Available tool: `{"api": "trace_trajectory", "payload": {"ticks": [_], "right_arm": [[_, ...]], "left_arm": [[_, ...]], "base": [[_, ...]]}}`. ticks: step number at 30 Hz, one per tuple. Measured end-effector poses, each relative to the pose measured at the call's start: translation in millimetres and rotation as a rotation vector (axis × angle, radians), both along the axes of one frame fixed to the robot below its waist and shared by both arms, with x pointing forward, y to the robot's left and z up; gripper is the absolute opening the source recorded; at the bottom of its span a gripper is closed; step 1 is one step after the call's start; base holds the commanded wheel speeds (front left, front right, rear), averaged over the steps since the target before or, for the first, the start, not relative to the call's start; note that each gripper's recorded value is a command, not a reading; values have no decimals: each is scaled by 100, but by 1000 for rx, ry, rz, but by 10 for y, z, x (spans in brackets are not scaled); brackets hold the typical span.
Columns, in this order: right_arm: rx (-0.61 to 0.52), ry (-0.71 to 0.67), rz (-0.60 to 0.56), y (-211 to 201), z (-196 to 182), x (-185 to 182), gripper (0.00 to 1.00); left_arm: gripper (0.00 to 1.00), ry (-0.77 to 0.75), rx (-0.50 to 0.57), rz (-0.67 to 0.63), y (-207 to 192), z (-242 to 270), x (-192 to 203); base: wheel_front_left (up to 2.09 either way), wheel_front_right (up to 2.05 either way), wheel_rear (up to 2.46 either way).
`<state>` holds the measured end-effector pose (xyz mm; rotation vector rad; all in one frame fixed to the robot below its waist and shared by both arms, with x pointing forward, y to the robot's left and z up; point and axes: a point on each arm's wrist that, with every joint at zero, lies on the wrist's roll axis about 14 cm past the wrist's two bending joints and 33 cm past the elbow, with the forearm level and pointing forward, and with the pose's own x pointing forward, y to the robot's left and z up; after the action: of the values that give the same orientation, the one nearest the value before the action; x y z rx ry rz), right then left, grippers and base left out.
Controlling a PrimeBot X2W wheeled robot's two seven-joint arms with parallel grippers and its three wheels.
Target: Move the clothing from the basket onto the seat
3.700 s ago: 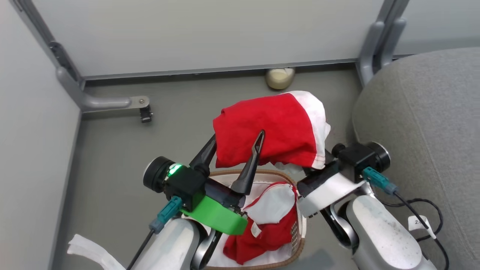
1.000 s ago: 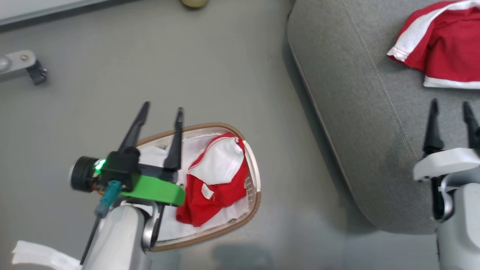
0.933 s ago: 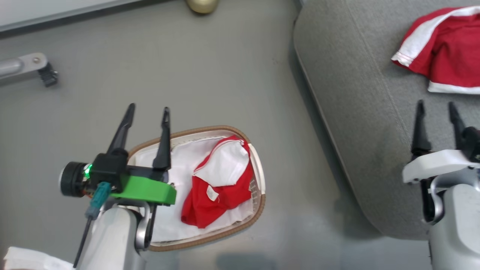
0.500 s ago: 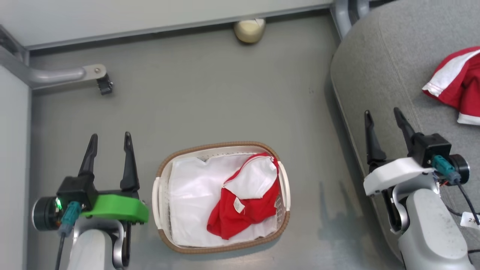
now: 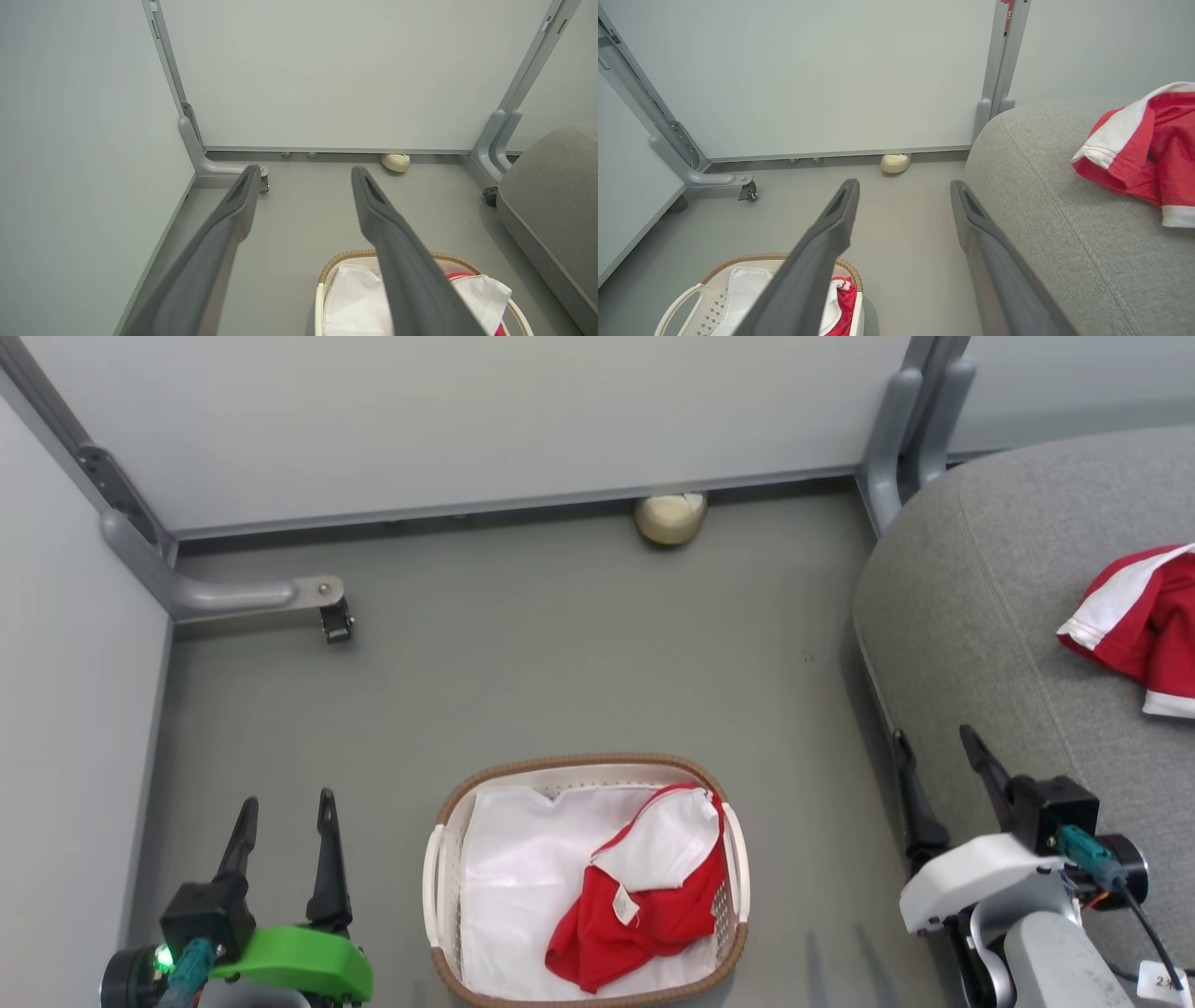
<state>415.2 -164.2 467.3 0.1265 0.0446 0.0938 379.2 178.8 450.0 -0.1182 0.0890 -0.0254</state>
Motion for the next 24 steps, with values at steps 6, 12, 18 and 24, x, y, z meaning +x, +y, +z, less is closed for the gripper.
{"api": "trace_trajectory", "payload": {"ticks": [6,12,18,24], "right_arm": [[3,-8,5,16,39,-149,100],[4,-7,-10,-33,41,-273,100],[5,5,-14,-48,1,-306,100],[10,-3,-12,-37,15,-197,100]], "left_arm": [[100,-9,0,24,77,41,-169],[100,-26,-15,18,44,93,-227],[100,8,-25,-4,-43,-11,-281],[100,72,-47,-37,-169,-205,-264]], "base": [[0,0,0],[0,0,0],[0,0,0],[0,0,0]]}}
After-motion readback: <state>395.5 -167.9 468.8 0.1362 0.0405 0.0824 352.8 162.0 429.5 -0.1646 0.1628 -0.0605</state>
